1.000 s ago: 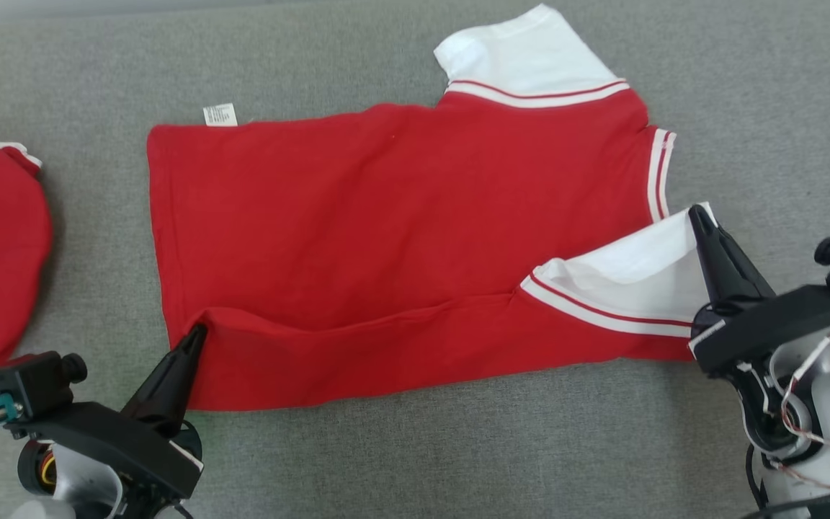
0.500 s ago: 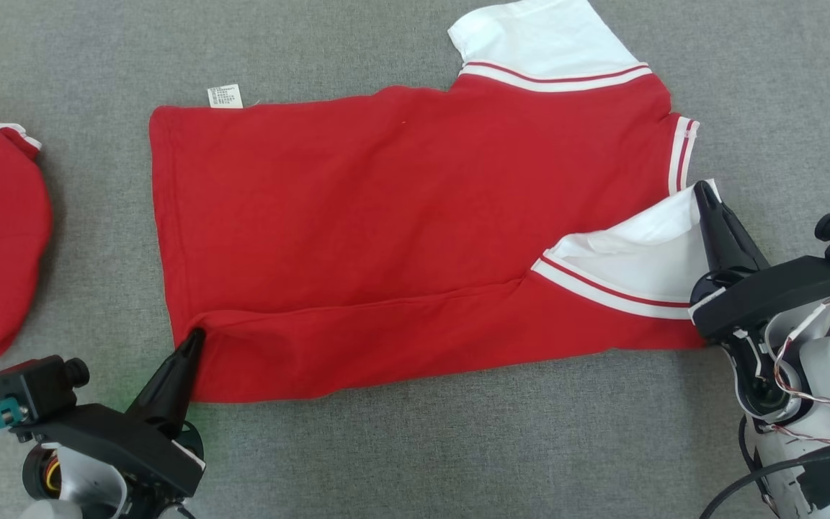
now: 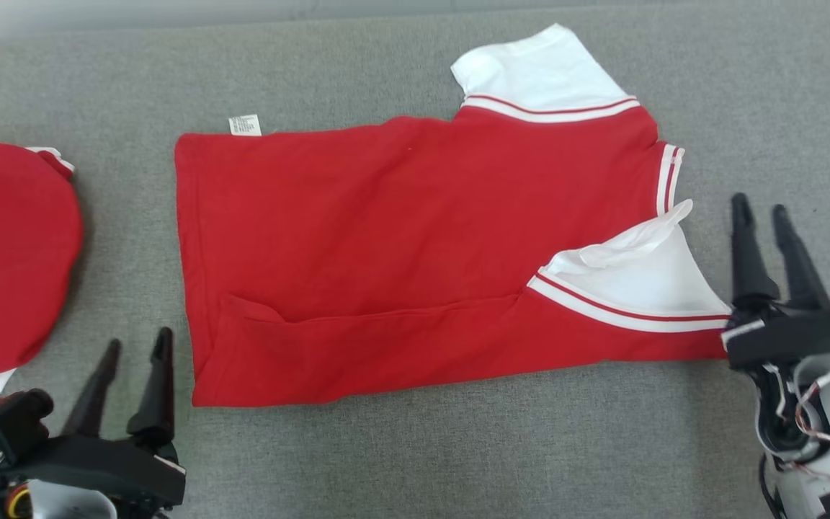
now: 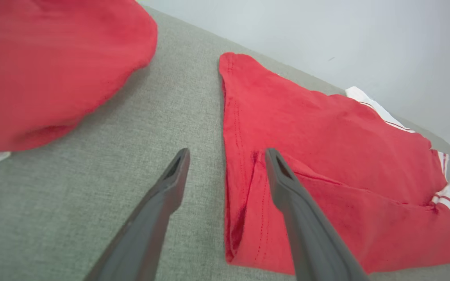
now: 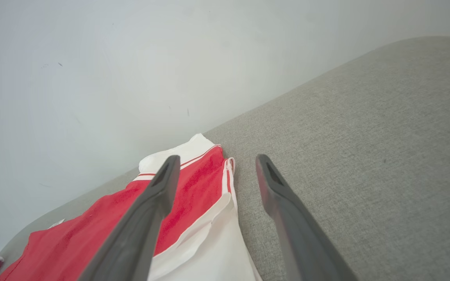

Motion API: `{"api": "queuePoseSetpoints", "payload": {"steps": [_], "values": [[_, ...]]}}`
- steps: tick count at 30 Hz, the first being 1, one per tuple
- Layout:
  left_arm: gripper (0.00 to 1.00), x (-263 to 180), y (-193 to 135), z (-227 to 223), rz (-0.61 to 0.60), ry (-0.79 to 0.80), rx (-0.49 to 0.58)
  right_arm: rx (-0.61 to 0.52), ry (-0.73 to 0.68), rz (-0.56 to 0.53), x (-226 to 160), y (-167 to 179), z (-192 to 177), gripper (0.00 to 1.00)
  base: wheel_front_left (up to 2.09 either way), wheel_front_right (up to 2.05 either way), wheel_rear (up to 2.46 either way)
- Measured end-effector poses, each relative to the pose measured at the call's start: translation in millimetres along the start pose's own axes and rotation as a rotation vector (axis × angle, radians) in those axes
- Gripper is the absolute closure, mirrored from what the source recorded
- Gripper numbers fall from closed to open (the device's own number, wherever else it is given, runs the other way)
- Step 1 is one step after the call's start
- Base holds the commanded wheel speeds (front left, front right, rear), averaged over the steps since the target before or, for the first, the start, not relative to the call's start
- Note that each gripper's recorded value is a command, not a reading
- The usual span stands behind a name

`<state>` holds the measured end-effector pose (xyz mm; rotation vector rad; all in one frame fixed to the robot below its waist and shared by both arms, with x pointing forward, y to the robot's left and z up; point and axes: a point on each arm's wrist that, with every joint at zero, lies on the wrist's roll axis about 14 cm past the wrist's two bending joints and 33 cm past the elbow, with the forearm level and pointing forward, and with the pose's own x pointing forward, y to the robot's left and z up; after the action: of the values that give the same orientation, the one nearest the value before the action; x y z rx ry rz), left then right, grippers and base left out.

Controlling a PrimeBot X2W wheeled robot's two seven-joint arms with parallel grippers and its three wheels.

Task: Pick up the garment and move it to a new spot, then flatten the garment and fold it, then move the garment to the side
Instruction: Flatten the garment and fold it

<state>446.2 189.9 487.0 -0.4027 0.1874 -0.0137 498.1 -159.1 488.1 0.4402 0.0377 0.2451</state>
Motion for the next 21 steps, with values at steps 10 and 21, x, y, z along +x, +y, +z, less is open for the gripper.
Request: {"api": "queuePoseSetpoints", "payload": {"steps": [10,21], "values": [[0.00,-25.4,-17.1,63.5,0.043,-0.333,0.223,-0.220,-0.164,0.055,-36.1,30.8,38.5,0.00,0.00,0.00,0.00],[0.00,-47.5,-34.9,62.1,0.043,-0.408,0.322,-0.355,-0.120,0.081,-77.6,57.3,27.8,0.00,0.00,0.00,0.00]]}}
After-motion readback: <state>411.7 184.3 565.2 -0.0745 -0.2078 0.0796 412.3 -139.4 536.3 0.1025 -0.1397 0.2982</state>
